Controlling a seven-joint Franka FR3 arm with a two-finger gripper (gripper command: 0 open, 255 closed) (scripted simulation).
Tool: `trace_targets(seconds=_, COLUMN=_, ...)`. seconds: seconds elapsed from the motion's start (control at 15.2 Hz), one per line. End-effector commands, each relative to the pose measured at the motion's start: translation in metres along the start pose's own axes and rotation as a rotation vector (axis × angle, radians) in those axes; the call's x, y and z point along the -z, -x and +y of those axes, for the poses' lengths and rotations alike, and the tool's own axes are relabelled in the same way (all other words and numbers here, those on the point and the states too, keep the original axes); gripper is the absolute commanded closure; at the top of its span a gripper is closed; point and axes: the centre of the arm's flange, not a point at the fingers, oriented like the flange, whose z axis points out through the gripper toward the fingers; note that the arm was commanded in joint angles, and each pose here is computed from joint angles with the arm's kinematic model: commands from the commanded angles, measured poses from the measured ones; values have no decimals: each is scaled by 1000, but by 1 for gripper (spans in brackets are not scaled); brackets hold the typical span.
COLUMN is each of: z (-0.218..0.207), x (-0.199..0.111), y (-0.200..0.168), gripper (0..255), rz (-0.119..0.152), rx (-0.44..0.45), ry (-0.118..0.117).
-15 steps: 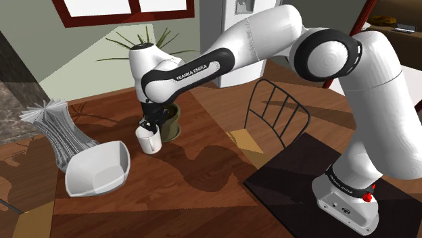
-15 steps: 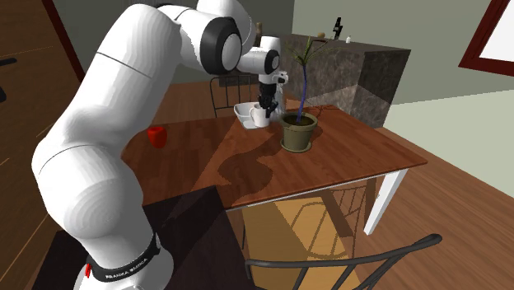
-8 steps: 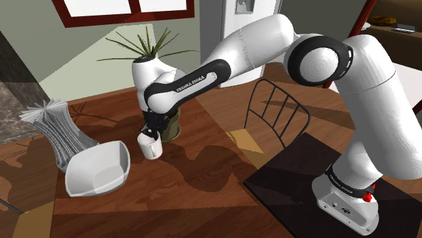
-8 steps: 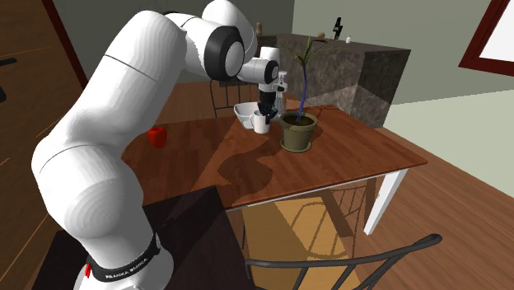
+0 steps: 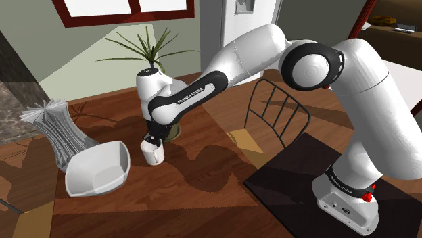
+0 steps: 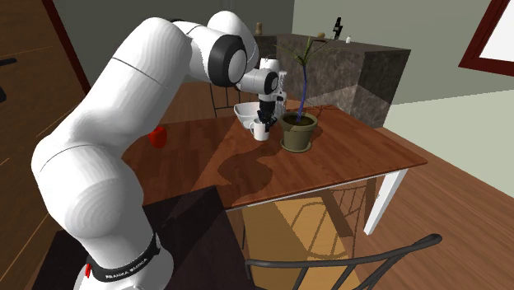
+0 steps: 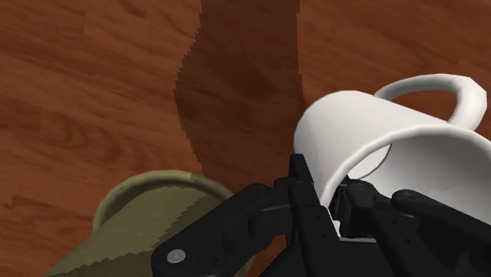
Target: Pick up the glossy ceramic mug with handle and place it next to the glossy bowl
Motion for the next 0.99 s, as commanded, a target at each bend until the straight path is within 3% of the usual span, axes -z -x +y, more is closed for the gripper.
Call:
trace_targets(seconds=0.0, z=1, x=-12, y=0, gripper=255, rz=1, rx=0, ry=0)
trace_targets(seconds=0.53, z=1, x=-12, y=0, gripper=255, rz=1, rx=0, ry=0)
trace_targets(seconds=0.59, z=1, x=-12, y=0, gripper=0, rz=1, rx=0, ry=0)
trace_targets(seconds=0.92, z=1, x=-12, y=0, gripper=0, rz=1, rx=0, ry=0)
